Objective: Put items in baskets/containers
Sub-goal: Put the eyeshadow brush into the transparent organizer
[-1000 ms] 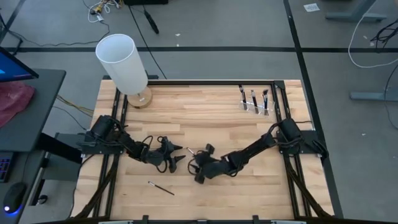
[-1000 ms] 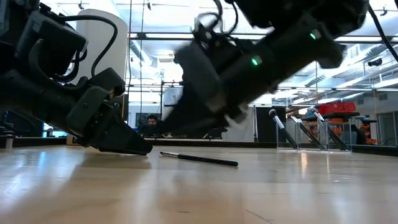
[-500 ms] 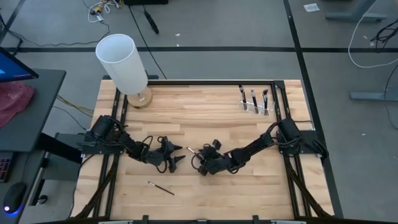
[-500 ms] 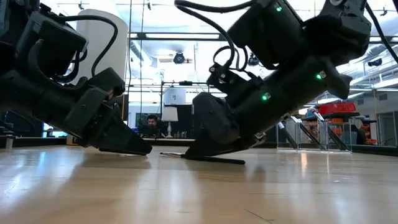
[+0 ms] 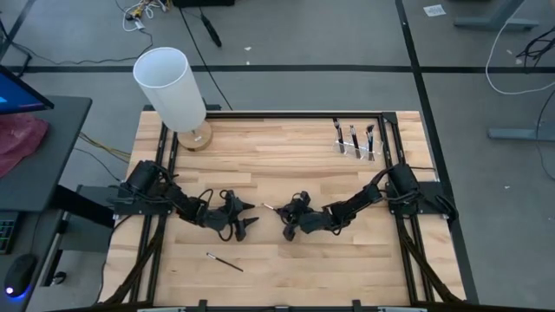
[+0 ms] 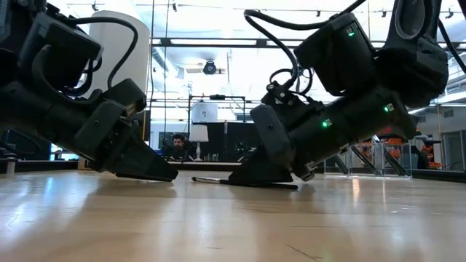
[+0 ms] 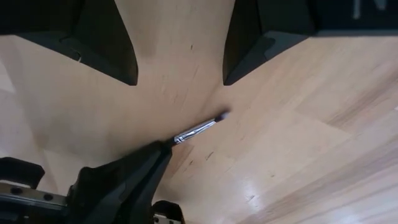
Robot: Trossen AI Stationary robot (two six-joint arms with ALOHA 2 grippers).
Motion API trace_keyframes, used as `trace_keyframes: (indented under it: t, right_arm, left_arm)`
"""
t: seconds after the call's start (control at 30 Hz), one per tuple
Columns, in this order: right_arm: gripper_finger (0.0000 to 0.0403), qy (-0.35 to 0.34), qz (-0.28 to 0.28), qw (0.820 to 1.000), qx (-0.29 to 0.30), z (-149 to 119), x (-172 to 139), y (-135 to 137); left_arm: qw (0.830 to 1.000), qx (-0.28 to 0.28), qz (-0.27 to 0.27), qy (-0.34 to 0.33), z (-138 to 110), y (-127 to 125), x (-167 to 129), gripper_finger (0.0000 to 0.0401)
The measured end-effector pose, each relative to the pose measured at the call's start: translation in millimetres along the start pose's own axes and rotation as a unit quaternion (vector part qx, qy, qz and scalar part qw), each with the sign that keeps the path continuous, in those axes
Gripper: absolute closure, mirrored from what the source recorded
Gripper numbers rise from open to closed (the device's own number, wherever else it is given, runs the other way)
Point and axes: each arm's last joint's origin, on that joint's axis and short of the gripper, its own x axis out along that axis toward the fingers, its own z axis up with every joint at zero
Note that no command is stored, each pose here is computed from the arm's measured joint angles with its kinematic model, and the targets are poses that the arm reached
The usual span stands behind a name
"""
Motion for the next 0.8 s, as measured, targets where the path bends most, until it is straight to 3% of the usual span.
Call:
trace_keyframes:
  t: [0.37,0.53,0.8]
  right_arm:
    - [0.0401,0.046,-0.047,0.995,-0.069,10.6,-18.2,-3.7]
    - [0.0402,0.030,-0.065,0.994,-0.088,22.2,-30.2,-5.5]
    - [0.0403,-0.030,-0.058,0.996,-0.055,30.2,-39.5,-9.2]
  left_arm:
    - [1.000,0.000,-0.017,0.008,-0.3,-1.0,0.0,0.0163]
    - [1.000,0.001,-0.018,0.009,-0.3,-1.2,0.0,0.0163]
    - [1.000,-0.003,-0.029,0.010,0.4,-2.1,-0.1,0.0163]
